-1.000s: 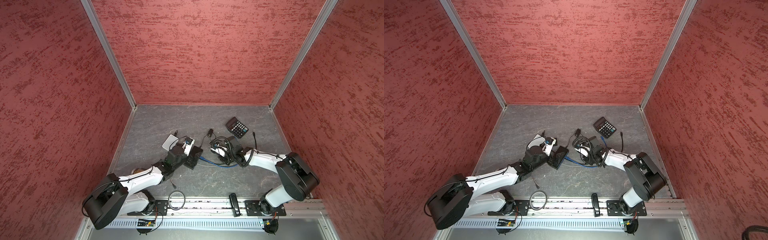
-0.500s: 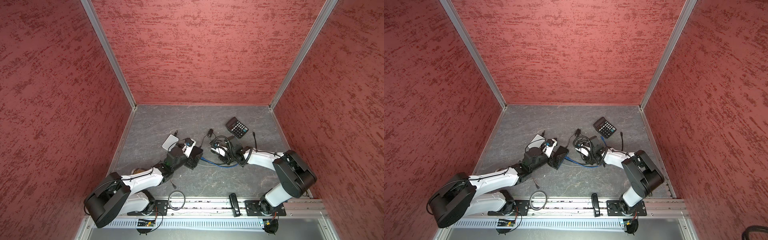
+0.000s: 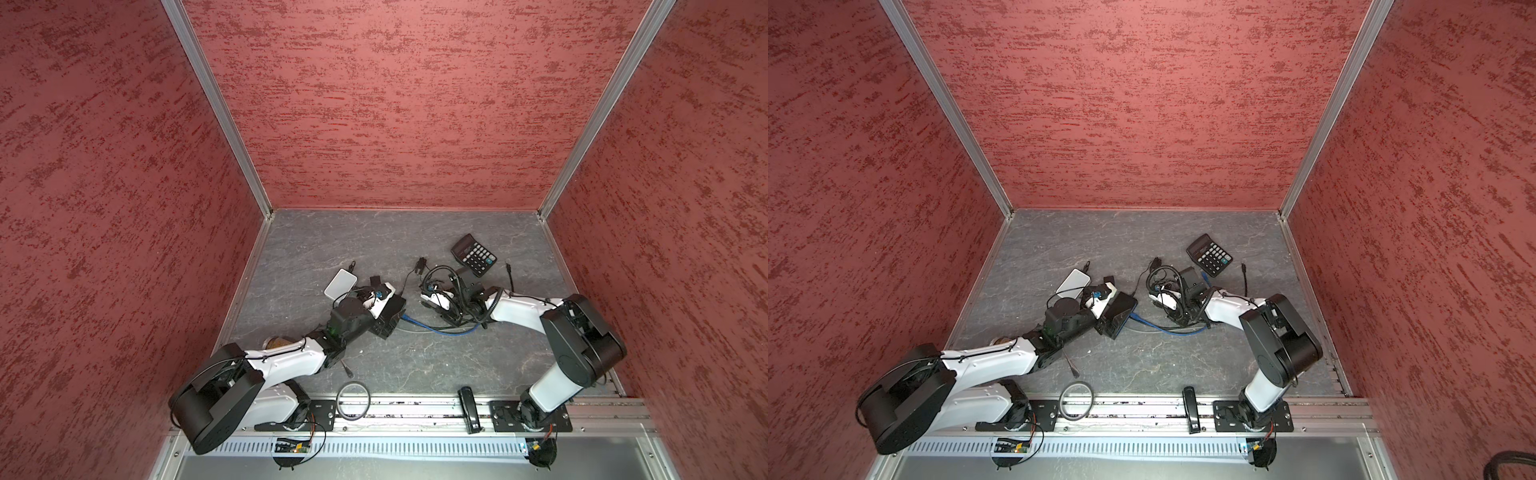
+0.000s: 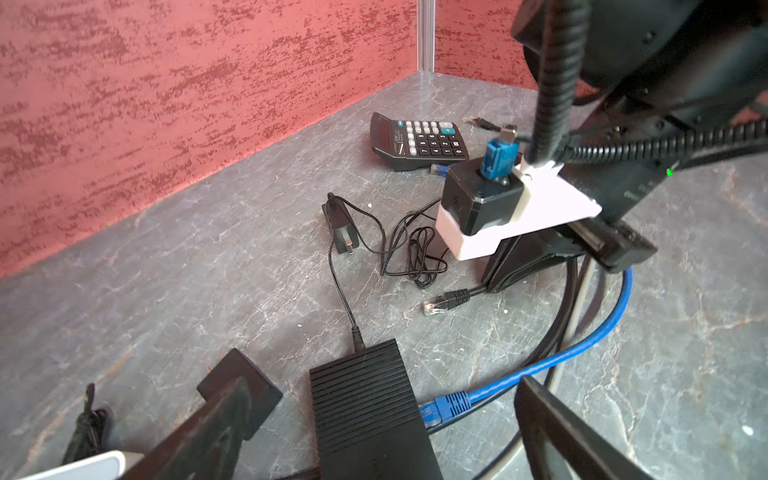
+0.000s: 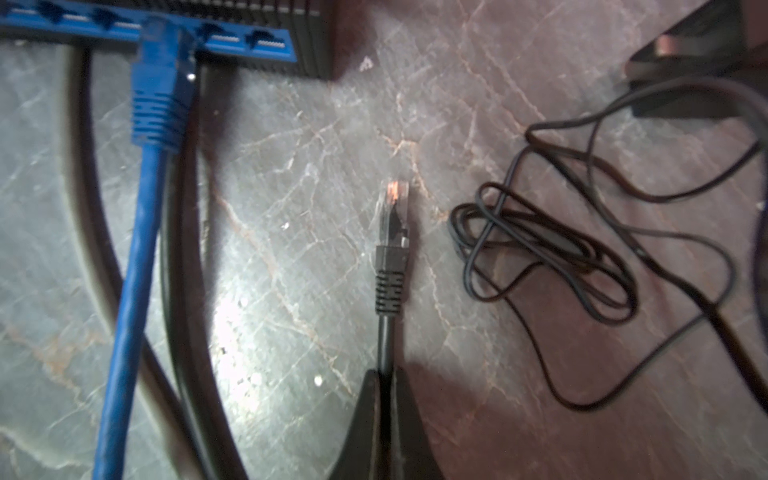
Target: Insert the plug into the switch port
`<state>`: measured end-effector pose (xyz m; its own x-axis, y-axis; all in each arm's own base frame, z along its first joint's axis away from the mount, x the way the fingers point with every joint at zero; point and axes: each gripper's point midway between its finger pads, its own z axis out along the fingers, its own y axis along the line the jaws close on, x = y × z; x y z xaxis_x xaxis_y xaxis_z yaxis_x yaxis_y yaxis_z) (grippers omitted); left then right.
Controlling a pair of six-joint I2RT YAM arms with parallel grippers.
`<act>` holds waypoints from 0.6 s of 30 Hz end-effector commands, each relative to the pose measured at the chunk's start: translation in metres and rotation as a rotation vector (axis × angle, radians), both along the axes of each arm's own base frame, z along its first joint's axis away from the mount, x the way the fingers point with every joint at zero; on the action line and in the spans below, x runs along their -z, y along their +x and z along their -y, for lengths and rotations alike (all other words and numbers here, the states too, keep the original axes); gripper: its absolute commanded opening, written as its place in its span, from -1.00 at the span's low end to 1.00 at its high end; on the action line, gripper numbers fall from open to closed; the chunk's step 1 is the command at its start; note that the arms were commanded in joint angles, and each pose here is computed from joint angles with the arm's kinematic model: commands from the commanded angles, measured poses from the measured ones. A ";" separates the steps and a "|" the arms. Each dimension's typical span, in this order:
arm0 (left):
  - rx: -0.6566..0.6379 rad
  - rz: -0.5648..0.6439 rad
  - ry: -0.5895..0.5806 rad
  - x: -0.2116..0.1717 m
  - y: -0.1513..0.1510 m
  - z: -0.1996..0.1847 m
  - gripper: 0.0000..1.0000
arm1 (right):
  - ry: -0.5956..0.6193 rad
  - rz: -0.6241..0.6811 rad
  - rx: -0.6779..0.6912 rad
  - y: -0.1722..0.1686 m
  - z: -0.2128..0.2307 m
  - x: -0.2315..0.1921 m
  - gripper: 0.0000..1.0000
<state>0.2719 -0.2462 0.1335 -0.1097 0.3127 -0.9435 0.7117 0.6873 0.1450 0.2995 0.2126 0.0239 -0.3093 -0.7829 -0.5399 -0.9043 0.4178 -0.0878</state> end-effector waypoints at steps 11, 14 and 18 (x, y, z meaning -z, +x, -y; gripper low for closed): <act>0.179 0.233 0.240 -0.016 -0.002 0.021 0.98 | 0.183 0.030 -0.152 -0.020 -0.009 -0.076 -1.00; 0.185 0.251 0.302 -0.018 0.001 0.020 0.97 | 0.200 0.036 -0.158 -0.024 -0.010 -0.088 -1.00; 0.254 0.322 0.426 -0.014 -0.001 0.024 0.94 | 0.225 0.028 -0.168 -0.029 -0.012 -0.097 -1.00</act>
